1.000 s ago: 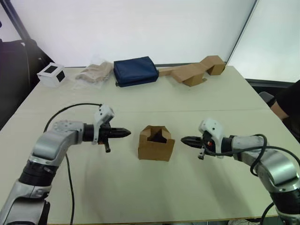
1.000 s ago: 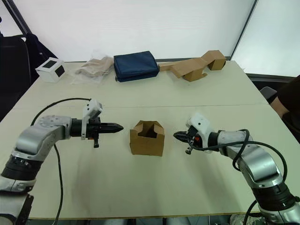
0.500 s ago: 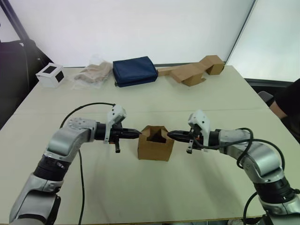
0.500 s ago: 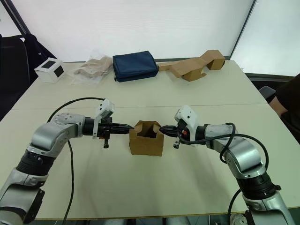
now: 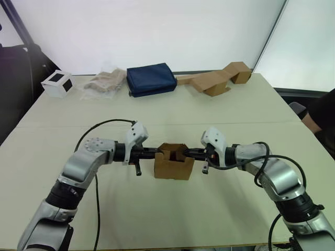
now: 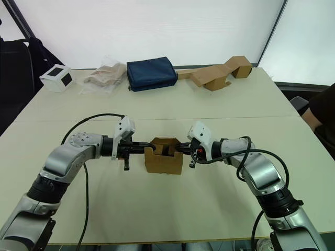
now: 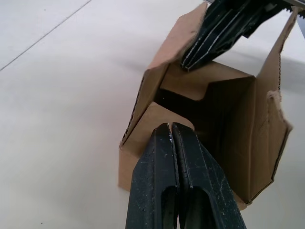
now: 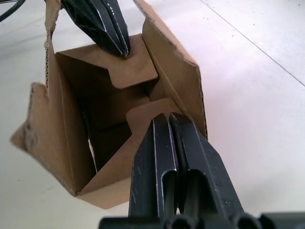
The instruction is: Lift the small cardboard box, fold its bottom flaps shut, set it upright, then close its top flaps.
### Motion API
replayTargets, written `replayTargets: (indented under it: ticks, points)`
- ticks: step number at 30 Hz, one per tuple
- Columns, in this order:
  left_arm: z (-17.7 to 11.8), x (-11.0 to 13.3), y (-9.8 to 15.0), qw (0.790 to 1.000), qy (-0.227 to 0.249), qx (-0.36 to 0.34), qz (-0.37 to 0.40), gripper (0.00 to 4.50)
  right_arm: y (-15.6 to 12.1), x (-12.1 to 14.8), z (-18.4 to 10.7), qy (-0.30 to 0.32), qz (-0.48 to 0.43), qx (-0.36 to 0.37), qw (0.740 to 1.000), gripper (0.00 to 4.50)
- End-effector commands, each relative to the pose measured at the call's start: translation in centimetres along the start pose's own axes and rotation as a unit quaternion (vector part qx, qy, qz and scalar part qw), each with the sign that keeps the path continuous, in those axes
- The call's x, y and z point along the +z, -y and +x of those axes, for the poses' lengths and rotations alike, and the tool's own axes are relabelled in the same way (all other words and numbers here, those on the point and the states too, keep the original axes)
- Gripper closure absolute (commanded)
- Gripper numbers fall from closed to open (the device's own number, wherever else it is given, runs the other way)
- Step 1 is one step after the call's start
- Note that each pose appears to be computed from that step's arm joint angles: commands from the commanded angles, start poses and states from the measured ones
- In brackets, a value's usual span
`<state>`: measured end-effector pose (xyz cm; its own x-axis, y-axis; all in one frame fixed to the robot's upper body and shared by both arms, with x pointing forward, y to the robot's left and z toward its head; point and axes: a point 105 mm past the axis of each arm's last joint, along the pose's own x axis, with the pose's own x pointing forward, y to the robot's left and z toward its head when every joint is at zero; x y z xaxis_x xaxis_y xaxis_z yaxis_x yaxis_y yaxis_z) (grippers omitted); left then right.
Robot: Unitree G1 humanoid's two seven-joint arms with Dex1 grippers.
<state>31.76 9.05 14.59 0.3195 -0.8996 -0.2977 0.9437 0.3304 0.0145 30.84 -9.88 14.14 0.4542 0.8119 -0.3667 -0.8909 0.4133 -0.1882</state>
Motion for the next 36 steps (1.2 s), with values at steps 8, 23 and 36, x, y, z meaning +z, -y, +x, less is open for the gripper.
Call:
replayTargets:
  ticks: [8,23,36]
  points:
    - [-4.4,4.6,-4.1,0.993,0.094,0.062,-0.021,4.46,1.4,5.1,-4.4,0.078,-0.019,-0.04,0.996,4.5]
    - [-0.5,-1.9,-6.6,0.998,0.003,0.007,-0.061,4.46,-5.2,7.7,-4.5,0.075,-0.051,0.035,0.995,4.5]
    - [2.6,-3.2,-4.9,0.997,-0.02,-0.056,-0.057,4.46,-7.0,5.0,-1.8,0.01,-0.081,0.067,0.994,4.5]
